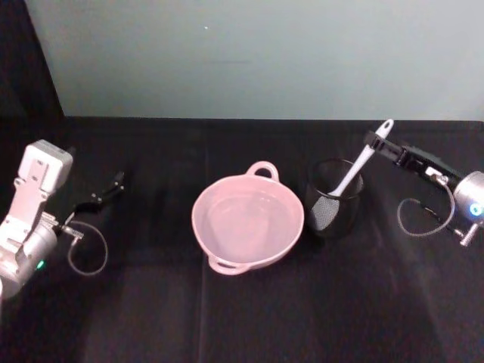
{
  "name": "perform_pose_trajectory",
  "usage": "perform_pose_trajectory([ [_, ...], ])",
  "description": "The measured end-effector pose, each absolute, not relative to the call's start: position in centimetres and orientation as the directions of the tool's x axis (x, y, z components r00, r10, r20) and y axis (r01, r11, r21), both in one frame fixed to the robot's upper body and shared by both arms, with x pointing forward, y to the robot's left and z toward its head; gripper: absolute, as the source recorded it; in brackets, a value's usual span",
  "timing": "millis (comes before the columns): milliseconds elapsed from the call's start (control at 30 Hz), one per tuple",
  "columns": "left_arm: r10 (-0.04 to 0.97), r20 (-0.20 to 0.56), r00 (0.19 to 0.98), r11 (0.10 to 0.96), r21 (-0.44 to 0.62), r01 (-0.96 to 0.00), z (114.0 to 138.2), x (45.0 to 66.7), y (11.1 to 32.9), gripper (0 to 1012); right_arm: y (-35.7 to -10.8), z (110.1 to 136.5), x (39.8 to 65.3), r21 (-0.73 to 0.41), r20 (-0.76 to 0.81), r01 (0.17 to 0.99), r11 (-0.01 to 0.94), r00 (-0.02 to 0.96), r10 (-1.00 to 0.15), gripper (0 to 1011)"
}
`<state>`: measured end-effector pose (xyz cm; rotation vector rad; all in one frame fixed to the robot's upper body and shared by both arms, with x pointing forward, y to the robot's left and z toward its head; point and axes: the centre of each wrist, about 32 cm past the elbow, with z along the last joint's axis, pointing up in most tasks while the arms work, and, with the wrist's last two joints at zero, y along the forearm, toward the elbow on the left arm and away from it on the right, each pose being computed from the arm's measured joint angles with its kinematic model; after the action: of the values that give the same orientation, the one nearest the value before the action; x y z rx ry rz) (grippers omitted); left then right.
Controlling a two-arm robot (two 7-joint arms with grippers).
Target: Use the one hand to pick up the spoon and stir the clear water in the bowl.
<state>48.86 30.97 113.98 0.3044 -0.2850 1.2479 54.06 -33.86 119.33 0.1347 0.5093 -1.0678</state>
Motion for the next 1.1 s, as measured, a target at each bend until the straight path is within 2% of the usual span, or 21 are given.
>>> perform_pose_trajectory([
  [600,0.88,0.374,0.292,0.287,0.07,-0.955,113.98,48.86,30.97,1011,-33.04,119.38,54.44,-0.11,-0.445,0.858,0.502,0.41,-0.796,1002],
  [800,0.88,0.374,0.292,0.287,0.07,-0.955,113.98,48.86,30.97,1011,-33.08,119.39,54.44,-0.112,-0.445,0.858,0.502,0.408,-0.797,895],
  [1067,0.88,0.374,0.292,0.287,0.07,-0.955,113.98,48.86,30.97,1011,-33.11,119.37,54.42,-0.115,-0.446,0.858,0.5,0.406,-0.798,639],
  [1100,0.88,0.374,0.292,0.287,0.07,-0.955,113.98,48.86,30.97,1011,-33.11,119.38,54.42,-0.115,-0.446,0.858,0.5,0.405,-0.798,579],
])
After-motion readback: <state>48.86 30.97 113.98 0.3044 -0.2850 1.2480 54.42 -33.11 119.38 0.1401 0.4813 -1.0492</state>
